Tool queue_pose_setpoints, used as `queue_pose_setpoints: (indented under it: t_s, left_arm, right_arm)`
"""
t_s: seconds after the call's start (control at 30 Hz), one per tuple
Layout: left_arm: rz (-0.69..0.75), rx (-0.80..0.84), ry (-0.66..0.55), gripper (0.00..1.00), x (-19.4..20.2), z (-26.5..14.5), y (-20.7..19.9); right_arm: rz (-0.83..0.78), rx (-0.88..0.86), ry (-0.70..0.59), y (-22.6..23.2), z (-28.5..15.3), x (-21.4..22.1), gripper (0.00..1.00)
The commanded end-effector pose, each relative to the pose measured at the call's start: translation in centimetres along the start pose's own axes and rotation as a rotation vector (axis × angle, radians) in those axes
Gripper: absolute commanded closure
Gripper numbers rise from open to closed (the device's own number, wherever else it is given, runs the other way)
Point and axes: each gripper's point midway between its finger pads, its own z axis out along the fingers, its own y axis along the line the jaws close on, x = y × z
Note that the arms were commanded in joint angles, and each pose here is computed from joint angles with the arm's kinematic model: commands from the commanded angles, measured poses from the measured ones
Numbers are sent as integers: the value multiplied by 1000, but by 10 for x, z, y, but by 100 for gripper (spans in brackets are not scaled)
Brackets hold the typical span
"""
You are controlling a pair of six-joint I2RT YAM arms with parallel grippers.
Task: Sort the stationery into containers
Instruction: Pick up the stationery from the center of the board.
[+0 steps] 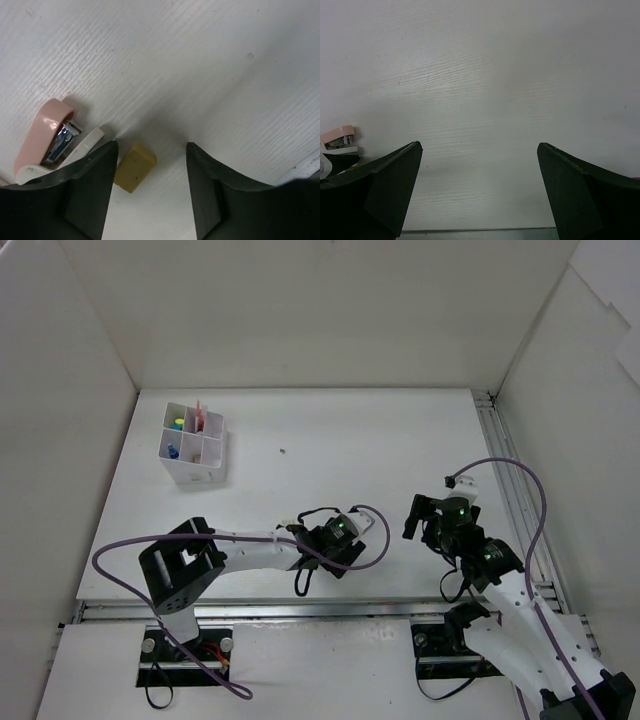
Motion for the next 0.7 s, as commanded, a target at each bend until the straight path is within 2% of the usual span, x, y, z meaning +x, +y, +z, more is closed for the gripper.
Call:
queue_pose_setpoints:
  t_s: [0.0, 0.07, 0.17, 0.23, 0.27, 0.37, 0.4, 0.57, 0.63, 0.67]
  left_arm:
    - [21, 0, 4, 50, -5, -2, -3]
    - [26, -1, 19, 63, 3, -2, -1]
    - [19, -14, 68, 66, 15, -5, 2]
    - [7, -36, 71, 64, 20, -10, 7]
    - [10, -42, 88, 58, 32, -9, 10]
    - [-14, -32, 94, 44, 33, -11, 15]
    - [-17, -37, 105, 42, 34, -14, 15]
    - [-39, 41, 102, 40, 42, -15, 6]
    - [-40, 44, 116, 42, 44, -13, 5]
    - [-38, 43, 120, 48, 44, -12, 5]
  right_arm:
    - [40, 4, -72, 3, -6, -23, 2]
    - [38, 20, -77, -1, -5, -22, 2]
    - [38, 44, -86, -7, -7, -23, 2]
    - [45, 25, -88, -3, -9, -25, 2]
    - [45, 24, -88, -3, -9, -25, 2]
    - [49, 40, -89, -6, -9, -24, 2]
    - [50, 36, -85, -5, -9, -23, 2]
    - [50, 36, -78, -4, -8, -23, 2]
    - [53, 28, -70, -4, -8, -20, 2]
    - [55, 28, -67, -4, -8, -18, 2]
